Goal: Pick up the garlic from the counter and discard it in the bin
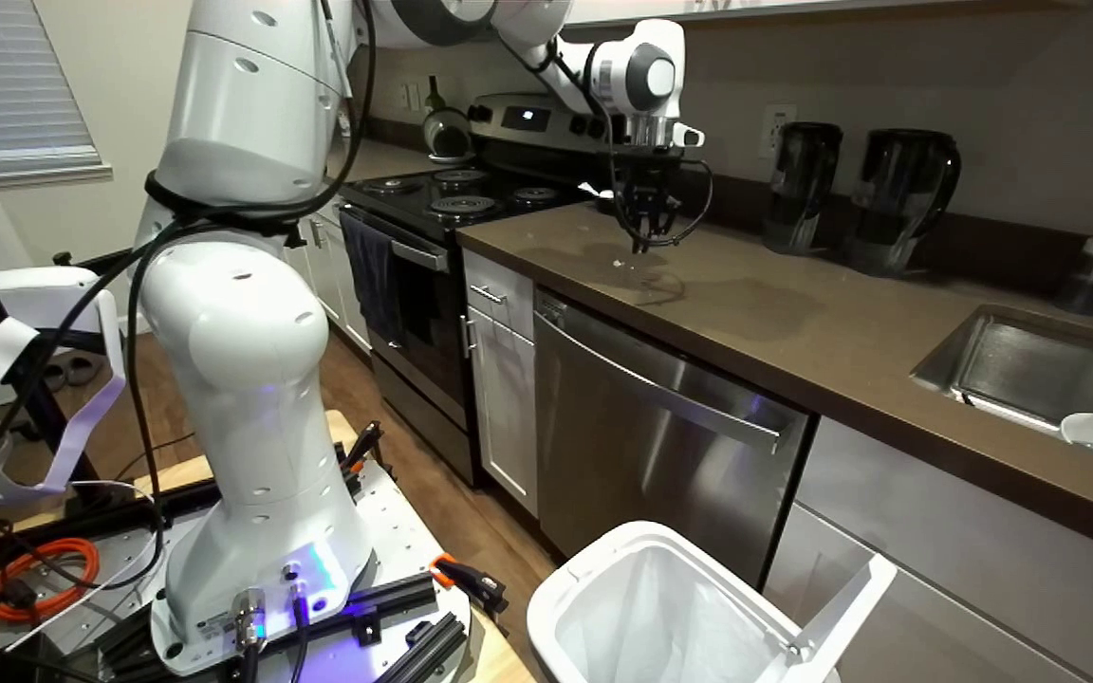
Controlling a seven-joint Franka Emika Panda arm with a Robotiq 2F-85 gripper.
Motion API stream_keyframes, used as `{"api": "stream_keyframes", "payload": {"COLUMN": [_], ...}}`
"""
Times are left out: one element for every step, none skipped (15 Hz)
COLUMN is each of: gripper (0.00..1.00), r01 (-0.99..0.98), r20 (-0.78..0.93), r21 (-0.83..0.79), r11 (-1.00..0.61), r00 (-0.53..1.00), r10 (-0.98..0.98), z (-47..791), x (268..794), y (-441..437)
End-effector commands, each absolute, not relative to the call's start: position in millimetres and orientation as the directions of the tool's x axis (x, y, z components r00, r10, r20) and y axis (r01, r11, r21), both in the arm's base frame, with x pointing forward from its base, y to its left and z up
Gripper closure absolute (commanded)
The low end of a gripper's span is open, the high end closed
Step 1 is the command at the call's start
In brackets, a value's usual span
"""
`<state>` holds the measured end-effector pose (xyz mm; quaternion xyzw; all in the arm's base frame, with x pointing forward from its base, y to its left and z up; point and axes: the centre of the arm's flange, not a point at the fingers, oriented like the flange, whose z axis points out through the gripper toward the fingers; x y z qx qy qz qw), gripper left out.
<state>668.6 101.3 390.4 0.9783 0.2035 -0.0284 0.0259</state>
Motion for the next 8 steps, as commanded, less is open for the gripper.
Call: {"api": "stream_keyframes", "payload": {"gripper": [0.92, 0.92, 0.92, 0.92, 0.92, 0.92, 0.92, 0.92], "r01": [0.286, 0.254, 0.223, 0.194, 0.164, 0.131, 0.099, 0.069], "r20": [-0.065, -0.065, -0.063, -0.062, -0.061, -0.059, -0.063, -0.067], "r21": [0.037, 0.039, 0.040, 0.034, 0.029, 0.026, 0.022, 0.019], "r11": [-0.958, -0.966, -0.974, -0.980, -0.986, -0.991, -0.995, -0.997], "r00": [0.957, 0.966, 0.973, 0.980, 0.985, 0.990, 0.993, 0.995], "r10": [0.283, 0.251, 0.221, 0.192, 0.162, 0.129, 0.098, 0.067], "z": [390.6, 390.5, 390.3, 389.9, 388.9, 388.0, 387.0, 385.7], "x": [610.5, 599.5, 589.6, 578.2, 566.4, 554.7, 542.9, 531.8], "y": [64.8, 56.7, 47.6, 38.9, 31.0, 23.1, 15.0, 7.6]}}
